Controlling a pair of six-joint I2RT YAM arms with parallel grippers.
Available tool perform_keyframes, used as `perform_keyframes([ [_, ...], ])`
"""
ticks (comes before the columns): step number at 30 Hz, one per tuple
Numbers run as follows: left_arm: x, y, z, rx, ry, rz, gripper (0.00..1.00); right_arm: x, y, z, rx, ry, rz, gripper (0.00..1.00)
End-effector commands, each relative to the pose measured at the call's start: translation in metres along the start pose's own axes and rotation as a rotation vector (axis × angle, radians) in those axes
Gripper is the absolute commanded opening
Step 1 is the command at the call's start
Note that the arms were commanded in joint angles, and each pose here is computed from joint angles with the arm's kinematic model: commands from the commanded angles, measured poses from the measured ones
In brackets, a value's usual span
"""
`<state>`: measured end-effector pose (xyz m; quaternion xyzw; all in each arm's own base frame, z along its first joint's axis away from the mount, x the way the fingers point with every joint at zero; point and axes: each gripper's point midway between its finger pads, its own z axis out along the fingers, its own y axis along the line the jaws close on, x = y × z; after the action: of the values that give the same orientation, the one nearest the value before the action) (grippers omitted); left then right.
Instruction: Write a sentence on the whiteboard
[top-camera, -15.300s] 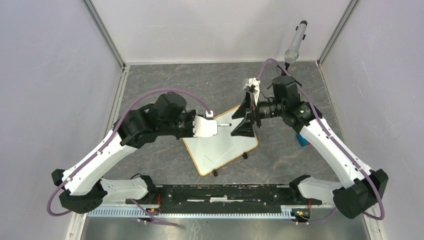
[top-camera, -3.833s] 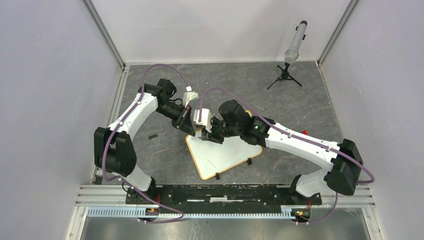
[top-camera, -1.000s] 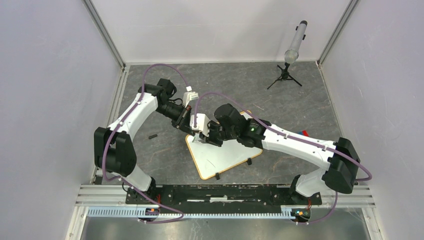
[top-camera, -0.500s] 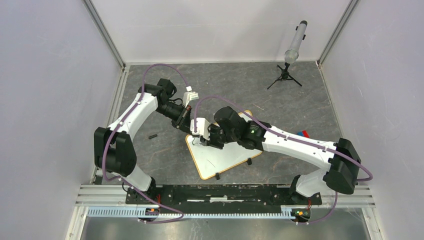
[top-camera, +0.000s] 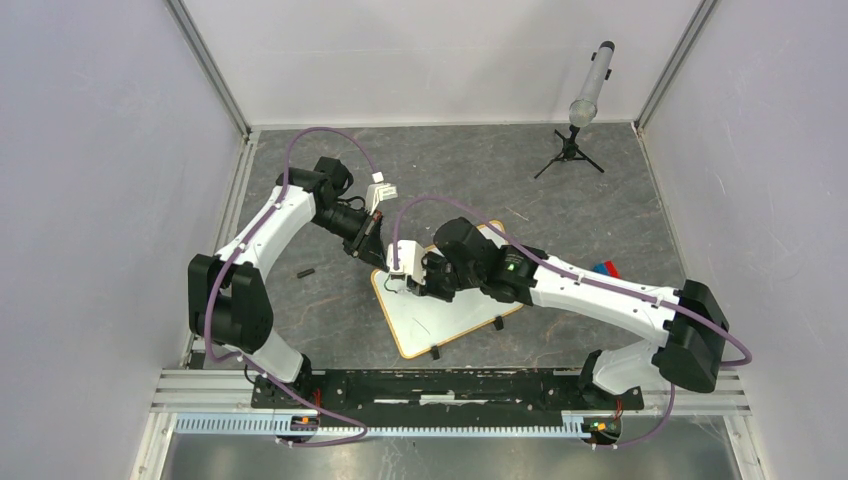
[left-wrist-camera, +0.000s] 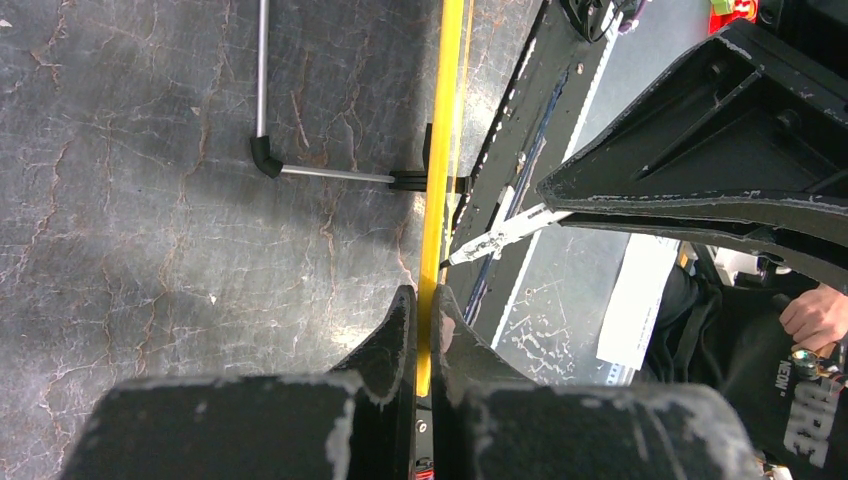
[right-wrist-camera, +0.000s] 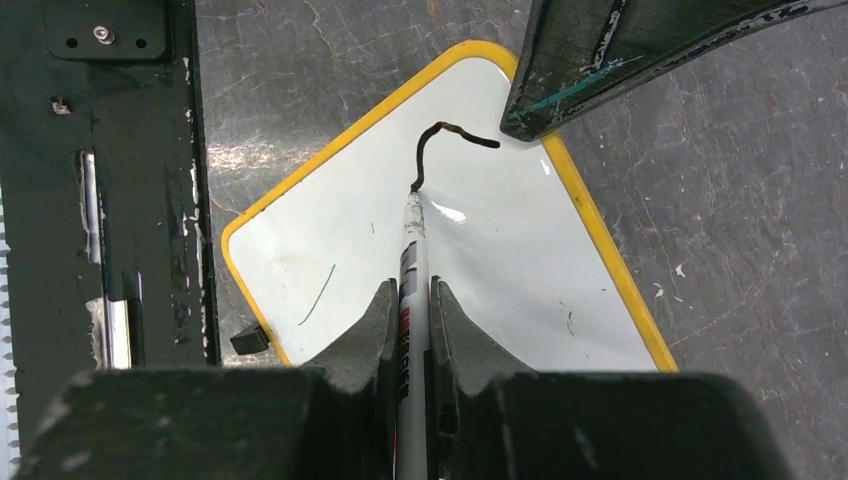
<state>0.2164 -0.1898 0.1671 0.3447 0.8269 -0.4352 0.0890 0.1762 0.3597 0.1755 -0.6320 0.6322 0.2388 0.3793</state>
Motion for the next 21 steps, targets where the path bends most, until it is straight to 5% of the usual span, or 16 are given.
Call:
perform_keyframes([
  [1, -0.002, -0.001, -0.003, -0.011, 0.003, 0.010, 0.03, 0.001, 0.005, 0.001, -0.018, 0.005, -0.010, 0.00],
  [21, -0.002, -0.001, -0.003, -0.014, 0.002, 0.015, 0.02, -0.043, 0.011, 0.000, -0.050, -0.083, -0.056, 0.00],
])
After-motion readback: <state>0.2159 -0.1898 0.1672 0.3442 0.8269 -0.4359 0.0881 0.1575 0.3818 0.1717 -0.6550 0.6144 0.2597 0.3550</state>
